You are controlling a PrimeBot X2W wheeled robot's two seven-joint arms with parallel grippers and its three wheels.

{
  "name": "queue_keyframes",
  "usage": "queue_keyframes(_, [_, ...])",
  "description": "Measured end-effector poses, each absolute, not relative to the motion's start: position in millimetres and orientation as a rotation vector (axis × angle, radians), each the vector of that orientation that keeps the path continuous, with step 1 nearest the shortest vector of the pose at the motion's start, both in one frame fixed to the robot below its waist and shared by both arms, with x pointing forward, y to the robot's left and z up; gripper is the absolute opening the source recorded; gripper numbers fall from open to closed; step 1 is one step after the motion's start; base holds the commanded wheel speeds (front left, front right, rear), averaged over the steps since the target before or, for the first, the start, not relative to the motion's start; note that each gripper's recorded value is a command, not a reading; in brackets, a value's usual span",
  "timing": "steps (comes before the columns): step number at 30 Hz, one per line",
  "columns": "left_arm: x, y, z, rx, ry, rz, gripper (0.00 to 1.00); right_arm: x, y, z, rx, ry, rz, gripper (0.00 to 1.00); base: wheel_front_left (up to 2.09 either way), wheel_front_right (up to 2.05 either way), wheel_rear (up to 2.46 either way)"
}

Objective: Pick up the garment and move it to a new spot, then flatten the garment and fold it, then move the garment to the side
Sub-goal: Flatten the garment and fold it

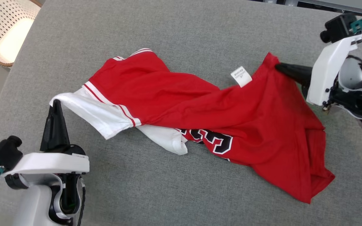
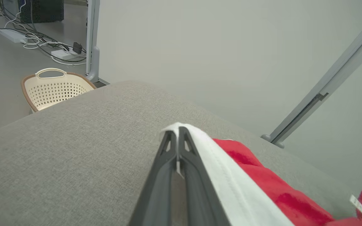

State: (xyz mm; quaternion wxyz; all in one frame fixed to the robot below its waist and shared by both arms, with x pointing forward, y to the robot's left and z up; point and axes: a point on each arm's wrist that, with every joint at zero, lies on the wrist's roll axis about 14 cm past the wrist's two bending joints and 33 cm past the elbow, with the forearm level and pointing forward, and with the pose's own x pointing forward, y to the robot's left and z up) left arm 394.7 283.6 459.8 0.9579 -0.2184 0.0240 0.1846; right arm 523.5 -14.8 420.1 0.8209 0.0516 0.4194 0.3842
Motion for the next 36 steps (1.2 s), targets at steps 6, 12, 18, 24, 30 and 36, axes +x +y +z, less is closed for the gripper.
queue_keyframes(6, [438.5, 263.8, 523.7, -0.505, -0.161, 0.209, 0.0, 560.4, -58.1, 479.3, 0.084, 0.6, 0.732, 0.0, 0.0, 0.0, 0.0])
queue_keyframes(12, [462.7, 230.8, 573.9, -0.633, -0.301, 0.05, 0.0, 574.7, -120.9, 542.0, 0.046, 0.343, 0.614, 0.0, 0.0, 0.0, 0.0])
queue_keyframes(18, [454.6, 200.7, 522.2, -0.688, -0.101, 0.021, 0.0, 519.7, -165.7, 486.0, 0.086, 0.441, 0.546, 0.0, 0.0, 0.0, 0.0])
queue_keyframes(24, [438.5, 191.8, 474.9, -0.697, 0.043, 0.055, 0.0, 457.0, -174.8, 410.7, 0.225, 0.589, 0.49, 0.0, 0.0, 0.0, 0.0])
queue_keyframes(30, [427.3, 193.0, 447.6, -0.695, 0.115, 0.09, 0.0, 405.9, -169.1, 367.2, 0.415, 0.683, 0.401, 1.0, 0.0, 0.0, 0.0])
queue_keyframes(36, [426.6, 191.1, 442.4, -0.69, 0.128, 0.088, 0.0, 392.6, -175.5, 372.3, 0.424, 0.656, 0.391, 1.0, 0.0, 0.0, 0.0])
